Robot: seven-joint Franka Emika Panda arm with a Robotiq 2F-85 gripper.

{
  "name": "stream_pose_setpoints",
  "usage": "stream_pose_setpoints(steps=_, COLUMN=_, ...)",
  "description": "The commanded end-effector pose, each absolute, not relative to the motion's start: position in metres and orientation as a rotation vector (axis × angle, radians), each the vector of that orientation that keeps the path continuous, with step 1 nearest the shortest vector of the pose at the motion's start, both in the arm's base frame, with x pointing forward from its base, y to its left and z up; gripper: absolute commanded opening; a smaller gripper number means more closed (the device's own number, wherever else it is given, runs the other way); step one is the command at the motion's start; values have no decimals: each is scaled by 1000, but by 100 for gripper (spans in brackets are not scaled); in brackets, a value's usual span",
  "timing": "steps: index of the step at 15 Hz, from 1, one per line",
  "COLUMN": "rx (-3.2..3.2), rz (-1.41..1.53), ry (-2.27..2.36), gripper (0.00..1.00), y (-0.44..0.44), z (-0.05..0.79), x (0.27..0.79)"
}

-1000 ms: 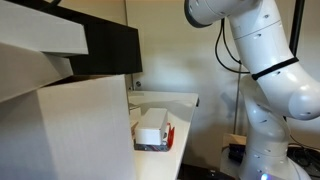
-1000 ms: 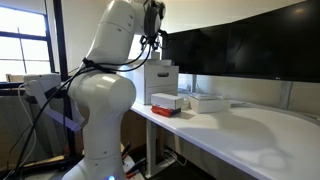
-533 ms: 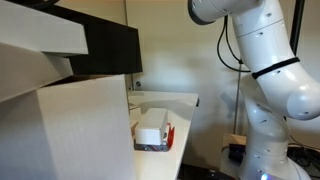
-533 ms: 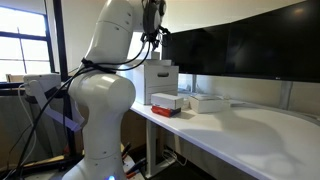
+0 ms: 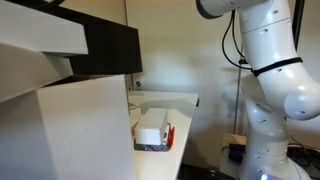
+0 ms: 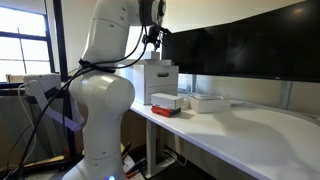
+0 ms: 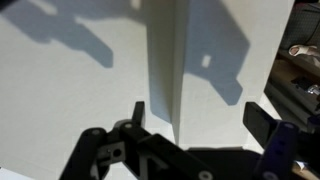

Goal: Remove the white box from the top of the storage box.

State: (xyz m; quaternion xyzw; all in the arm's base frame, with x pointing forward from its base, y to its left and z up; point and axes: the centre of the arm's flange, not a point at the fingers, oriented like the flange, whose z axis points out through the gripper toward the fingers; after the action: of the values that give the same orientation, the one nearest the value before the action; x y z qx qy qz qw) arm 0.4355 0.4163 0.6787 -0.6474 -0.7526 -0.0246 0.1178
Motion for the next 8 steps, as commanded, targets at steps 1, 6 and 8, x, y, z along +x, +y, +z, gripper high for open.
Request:
stream_pose_setpoints(steps=1, rx=-1918, rz=-153, ry=-2180, gripper=100, y=397, z=657, x=414)
stream_pose_setpoints(steps=6, rx=-1965, rz=-175, ry=-2189, gripper=100, y=392, z=654, x=402)
stream_pose_setpoints(steps=8, rx=-1984, rz=-179, ry=-2198, gripper=100, y=390, z=655, x=398)
